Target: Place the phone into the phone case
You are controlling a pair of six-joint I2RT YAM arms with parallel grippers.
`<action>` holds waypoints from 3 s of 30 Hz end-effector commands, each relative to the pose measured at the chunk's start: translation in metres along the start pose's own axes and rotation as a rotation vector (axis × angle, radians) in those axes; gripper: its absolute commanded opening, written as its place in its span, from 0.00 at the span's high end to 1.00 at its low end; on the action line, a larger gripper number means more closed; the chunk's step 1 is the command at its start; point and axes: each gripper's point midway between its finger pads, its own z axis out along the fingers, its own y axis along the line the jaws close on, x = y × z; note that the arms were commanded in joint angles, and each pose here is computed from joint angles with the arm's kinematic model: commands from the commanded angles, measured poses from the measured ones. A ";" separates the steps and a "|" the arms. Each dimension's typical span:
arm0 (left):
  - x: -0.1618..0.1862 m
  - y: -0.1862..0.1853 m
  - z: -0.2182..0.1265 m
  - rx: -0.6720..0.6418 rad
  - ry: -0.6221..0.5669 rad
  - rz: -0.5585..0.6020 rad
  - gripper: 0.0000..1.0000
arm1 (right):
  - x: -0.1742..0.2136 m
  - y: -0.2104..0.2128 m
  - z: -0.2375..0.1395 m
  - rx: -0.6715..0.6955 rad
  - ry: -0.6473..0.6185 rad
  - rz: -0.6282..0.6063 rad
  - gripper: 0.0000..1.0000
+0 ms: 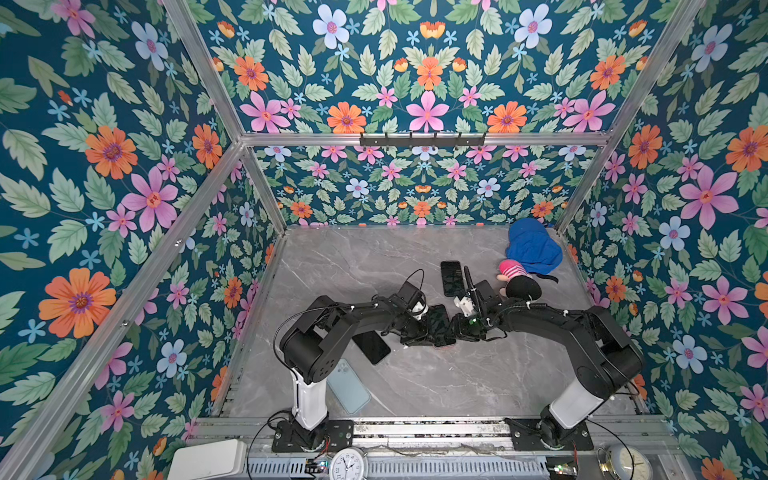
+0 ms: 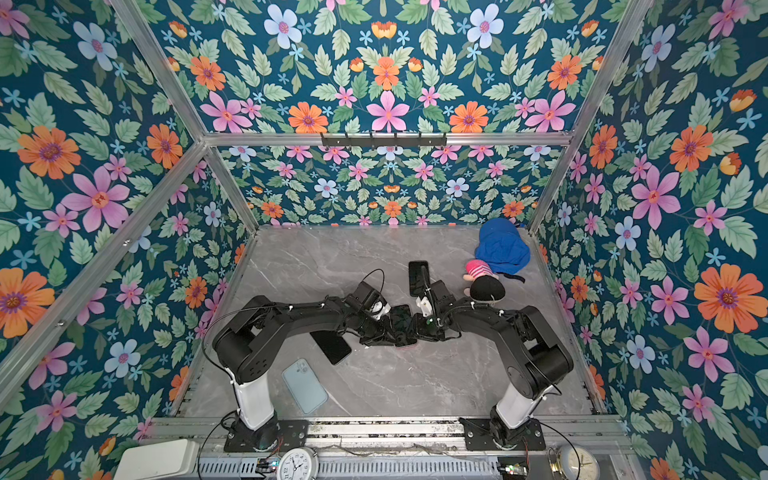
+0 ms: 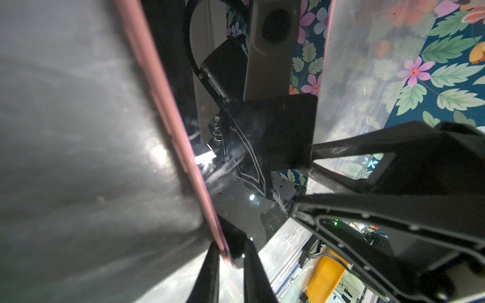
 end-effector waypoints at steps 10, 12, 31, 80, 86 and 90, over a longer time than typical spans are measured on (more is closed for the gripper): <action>0.012 0.024 -0.017 -0.217 -0.032 0.004 0.58 | 0.016 0.010 -0.003 -0.063 0.046 0.016 0.57; 0.014 0.024 -0.016 -0.217 -0.030 0.000 0.59 | 0.017 0.011 -0.002 -0.064 0.050 0.015 0.57; 0.023 0.047 -0.002 -0.211 -0.022 -0.026 0.99 | 0.022 0.019 0.005 -0.074 0.059 0.004 0.57; -0.011 0.012 -0.023 -0.074 -0.178 0.036 0.95 | 0.016 0.011 0.015 -0.051 0.067 0.043 0.55; -0.010 0.016 -0.020 -0.080 -0.168 0.030 0.96 | 0.017 0.012 0.016 -0.055 0.067 0.042 0.55; -0.007 0.022 -0.019 -0.101 -0.155 0.023 0.95 | 0.017 0.012 0.016 -0.038 0.065 0.035 0.55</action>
